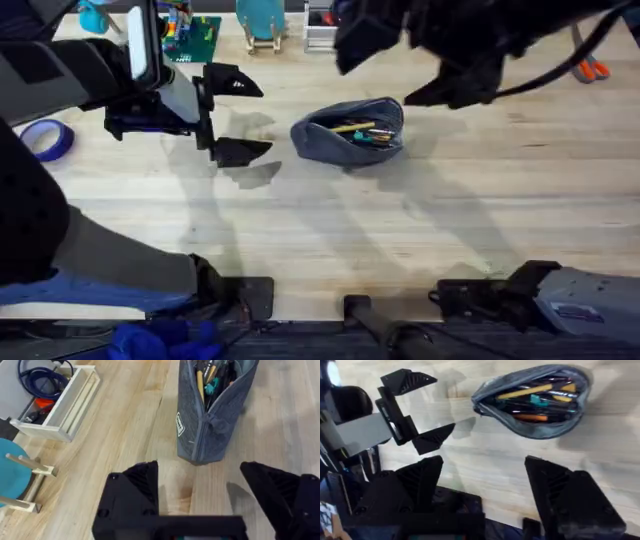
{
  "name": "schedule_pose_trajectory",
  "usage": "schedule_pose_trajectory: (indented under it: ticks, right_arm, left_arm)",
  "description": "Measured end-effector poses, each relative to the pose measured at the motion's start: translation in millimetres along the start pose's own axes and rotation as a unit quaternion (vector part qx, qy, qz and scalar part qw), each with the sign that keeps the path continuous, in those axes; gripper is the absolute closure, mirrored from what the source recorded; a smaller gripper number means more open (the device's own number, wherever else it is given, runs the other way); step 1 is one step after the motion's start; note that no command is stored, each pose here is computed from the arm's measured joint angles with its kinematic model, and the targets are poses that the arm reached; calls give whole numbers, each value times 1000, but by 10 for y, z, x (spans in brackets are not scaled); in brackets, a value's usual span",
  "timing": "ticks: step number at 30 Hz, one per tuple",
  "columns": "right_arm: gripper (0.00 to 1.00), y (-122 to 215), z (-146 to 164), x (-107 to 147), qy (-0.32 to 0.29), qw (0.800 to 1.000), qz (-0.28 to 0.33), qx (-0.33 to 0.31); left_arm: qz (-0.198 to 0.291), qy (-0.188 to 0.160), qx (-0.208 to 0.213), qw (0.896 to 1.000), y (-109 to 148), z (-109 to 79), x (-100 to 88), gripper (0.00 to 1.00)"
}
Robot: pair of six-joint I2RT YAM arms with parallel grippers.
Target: Unzip the bag, pick up the pens from the table one at a time and place them inside, then zip the bag closed.
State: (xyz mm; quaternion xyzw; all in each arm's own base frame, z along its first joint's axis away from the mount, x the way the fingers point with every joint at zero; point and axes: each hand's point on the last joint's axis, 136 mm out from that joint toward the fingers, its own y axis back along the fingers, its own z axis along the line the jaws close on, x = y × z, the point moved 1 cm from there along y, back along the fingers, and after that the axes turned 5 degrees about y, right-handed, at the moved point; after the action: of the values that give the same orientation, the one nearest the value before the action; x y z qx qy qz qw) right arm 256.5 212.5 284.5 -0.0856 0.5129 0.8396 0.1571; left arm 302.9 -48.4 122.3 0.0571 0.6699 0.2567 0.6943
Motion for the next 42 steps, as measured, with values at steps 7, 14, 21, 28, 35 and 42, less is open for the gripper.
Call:
schedule_pose_trajectory:
  ticks: [7,14,21,28,35,42]
  right_arm:
    - [6,-228,140,180,-11,1000,-11,8]
    - [6,-553,134,319,-29,1000,-8,5]
    - [5,-671,301,506,-14,1000,-3,-11]
    - [5,-791,295,552,-11,1000,3,4]
    - [5,-923,282,608,2,1000,4,25]
    - [5,-1164,242,727,50,996,-8,73]
  left_arm:
    - [0,0,0,1000,0,0,0,9]
    - [0,-1,0,1000,0,2,0,8]
    - [0,-3,-1,1000,0,7,1,8]
    - [0,-3,-2,1000,0,10,2,8]
    - [0,-3,-2,1000,0,10,2,8]
    - [0,-3,-1,1000,0,10,2,8]
